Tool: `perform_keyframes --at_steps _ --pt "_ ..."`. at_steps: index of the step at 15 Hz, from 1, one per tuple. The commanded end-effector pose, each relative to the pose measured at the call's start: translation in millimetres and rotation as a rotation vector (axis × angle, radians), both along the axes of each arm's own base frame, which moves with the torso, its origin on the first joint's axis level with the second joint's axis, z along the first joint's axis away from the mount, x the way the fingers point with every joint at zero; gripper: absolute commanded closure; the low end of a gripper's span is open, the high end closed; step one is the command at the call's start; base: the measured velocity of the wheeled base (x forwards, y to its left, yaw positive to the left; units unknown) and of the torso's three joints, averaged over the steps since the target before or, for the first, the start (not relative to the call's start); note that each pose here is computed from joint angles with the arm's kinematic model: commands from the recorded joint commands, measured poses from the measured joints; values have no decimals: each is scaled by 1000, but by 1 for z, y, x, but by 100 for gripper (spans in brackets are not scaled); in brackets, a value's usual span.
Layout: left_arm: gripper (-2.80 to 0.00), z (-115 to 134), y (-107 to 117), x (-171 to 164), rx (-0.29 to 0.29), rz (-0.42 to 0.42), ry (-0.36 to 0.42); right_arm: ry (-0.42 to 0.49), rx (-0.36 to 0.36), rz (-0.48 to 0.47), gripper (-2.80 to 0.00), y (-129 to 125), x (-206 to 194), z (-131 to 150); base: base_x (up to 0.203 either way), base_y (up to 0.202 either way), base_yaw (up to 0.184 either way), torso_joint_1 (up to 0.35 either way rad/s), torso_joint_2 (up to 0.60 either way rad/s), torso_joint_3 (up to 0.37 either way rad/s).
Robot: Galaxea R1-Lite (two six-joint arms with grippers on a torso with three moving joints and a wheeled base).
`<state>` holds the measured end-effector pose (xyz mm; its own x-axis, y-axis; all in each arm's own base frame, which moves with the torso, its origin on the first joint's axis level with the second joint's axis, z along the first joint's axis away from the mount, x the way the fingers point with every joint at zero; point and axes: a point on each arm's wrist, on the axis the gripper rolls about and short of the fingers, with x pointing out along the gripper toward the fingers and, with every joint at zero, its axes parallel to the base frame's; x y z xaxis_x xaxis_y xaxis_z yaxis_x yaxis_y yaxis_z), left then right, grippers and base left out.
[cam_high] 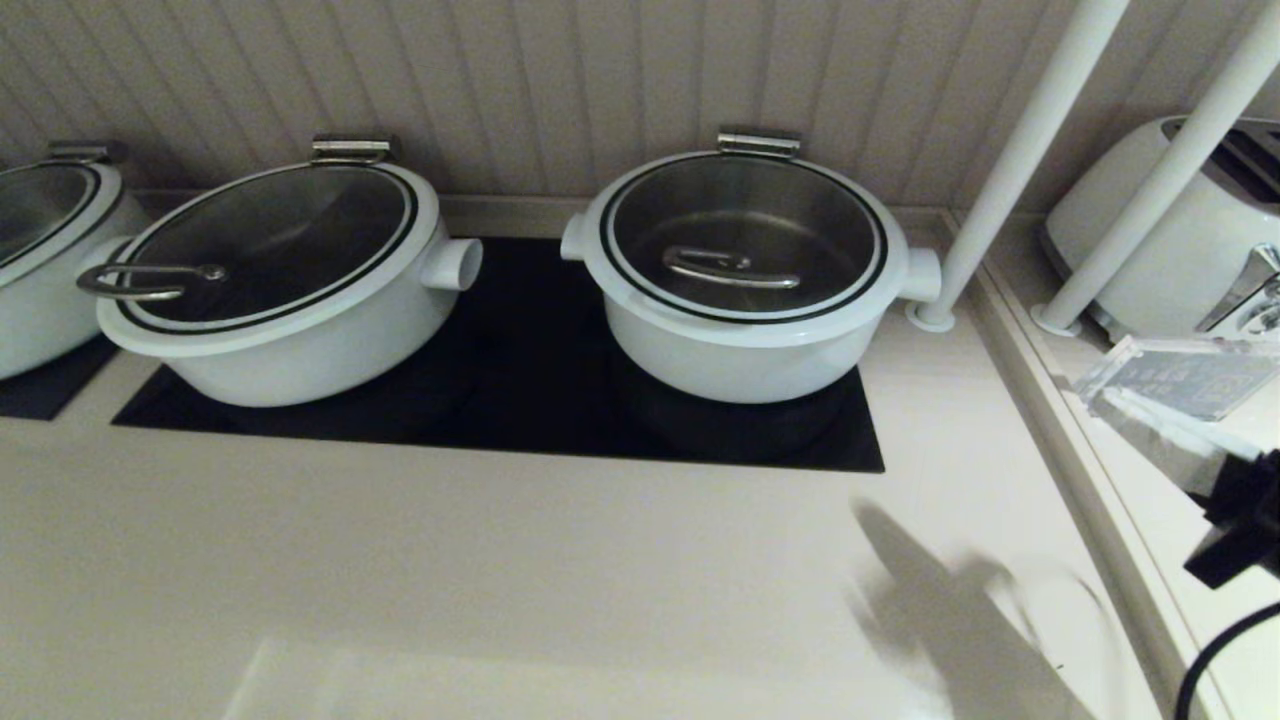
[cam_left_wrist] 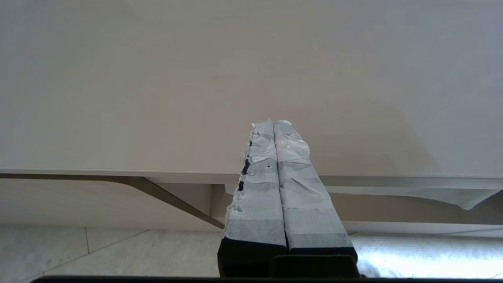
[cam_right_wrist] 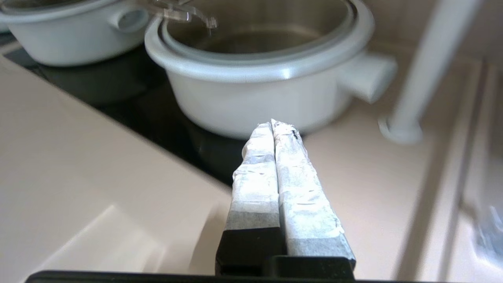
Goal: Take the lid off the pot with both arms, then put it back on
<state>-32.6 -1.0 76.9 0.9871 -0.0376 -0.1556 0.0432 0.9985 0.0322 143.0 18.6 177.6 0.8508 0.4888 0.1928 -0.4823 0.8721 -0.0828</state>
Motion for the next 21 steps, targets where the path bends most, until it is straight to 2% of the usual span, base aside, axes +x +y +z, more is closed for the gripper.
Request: perform_keyframes --at_steps 1,3,6,9,12,16,21 --pt "0 0 0 0 1 0 1 -24 0 -29 0 -5 -31 -6 0 0 0 0 0 0" --pt "0 0 0 0 1 0 2 13 7 -77 0 -7 -37 -11 0 0 0 0 0 0" --pt "0 0 0 0 1 1 1 61 16 -231 0 -12 -36 -16 0 0 0 0 0 0" --pt "0 0 0 0 0 -1 1 103 -14 -381 0 -17 -41 -22 0 0 0 0 0 0" --pt "0 0 0 0 0 -1 2 114 -12 -409 0 -18 -66 -25 0 0 0 0 0 0" --pt "0 0 0 0 1 1 1 259 -33 -417 0 -17 -81 -43 0 0 0 0 0 0" --pt "0 0 0 0 1 -1 2 335 -46 -459 0 -18 -92 -54 0 0 0 0 0 0"
